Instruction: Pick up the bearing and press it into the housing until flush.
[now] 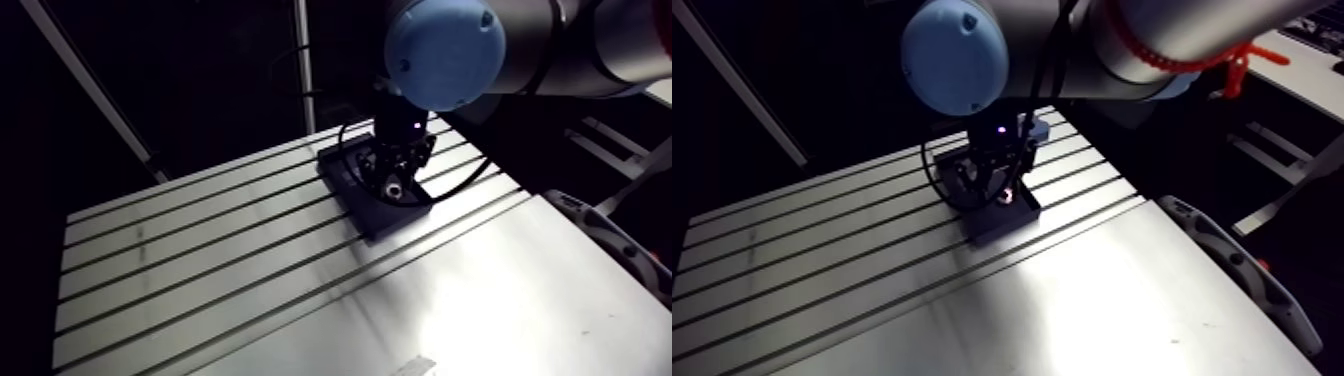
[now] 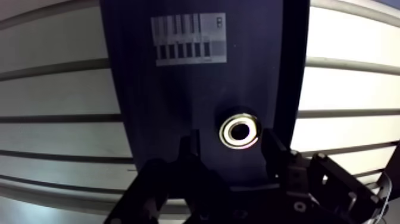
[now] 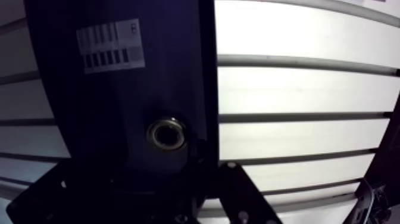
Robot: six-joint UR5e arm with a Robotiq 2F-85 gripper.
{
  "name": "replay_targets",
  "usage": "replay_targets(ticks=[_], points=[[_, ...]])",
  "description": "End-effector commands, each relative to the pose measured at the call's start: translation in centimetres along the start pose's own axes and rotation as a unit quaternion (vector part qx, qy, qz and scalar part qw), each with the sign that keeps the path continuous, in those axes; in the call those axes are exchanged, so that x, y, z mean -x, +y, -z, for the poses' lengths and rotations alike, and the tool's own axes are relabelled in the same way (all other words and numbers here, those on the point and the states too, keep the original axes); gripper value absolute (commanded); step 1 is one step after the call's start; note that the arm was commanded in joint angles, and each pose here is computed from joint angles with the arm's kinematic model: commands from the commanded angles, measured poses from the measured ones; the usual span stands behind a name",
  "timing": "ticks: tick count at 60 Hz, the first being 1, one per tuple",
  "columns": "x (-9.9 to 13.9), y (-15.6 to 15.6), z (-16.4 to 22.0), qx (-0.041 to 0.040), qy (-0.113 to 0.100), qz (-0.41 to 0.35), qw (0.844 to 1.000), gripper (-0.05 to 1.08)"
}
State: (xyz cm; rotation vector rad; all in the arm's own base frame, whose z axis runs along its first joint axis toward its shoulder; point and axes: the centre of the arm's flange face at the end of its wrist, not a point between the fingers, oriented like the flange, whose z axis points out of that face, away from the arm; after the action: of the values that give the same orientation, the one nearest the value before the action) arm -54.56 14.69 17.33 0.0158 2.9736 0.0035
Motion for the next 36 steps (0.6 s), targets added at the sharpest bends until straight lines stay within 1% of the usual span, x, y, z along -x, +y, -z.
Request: replay_targets(ticks=[1, 16, 36], points=[[-0.1, 0.09, -0.03, 0.0025, -0.001, 0.0, 1.0, 0.37], [-0.14, 0.15, -0.05, 0.0045, -0.002, 0.001, 1.0, 0.37], [-0.41, 0.23, -0.69, 0.0023, -0.007, 0.001, 1.0, 0.37]])
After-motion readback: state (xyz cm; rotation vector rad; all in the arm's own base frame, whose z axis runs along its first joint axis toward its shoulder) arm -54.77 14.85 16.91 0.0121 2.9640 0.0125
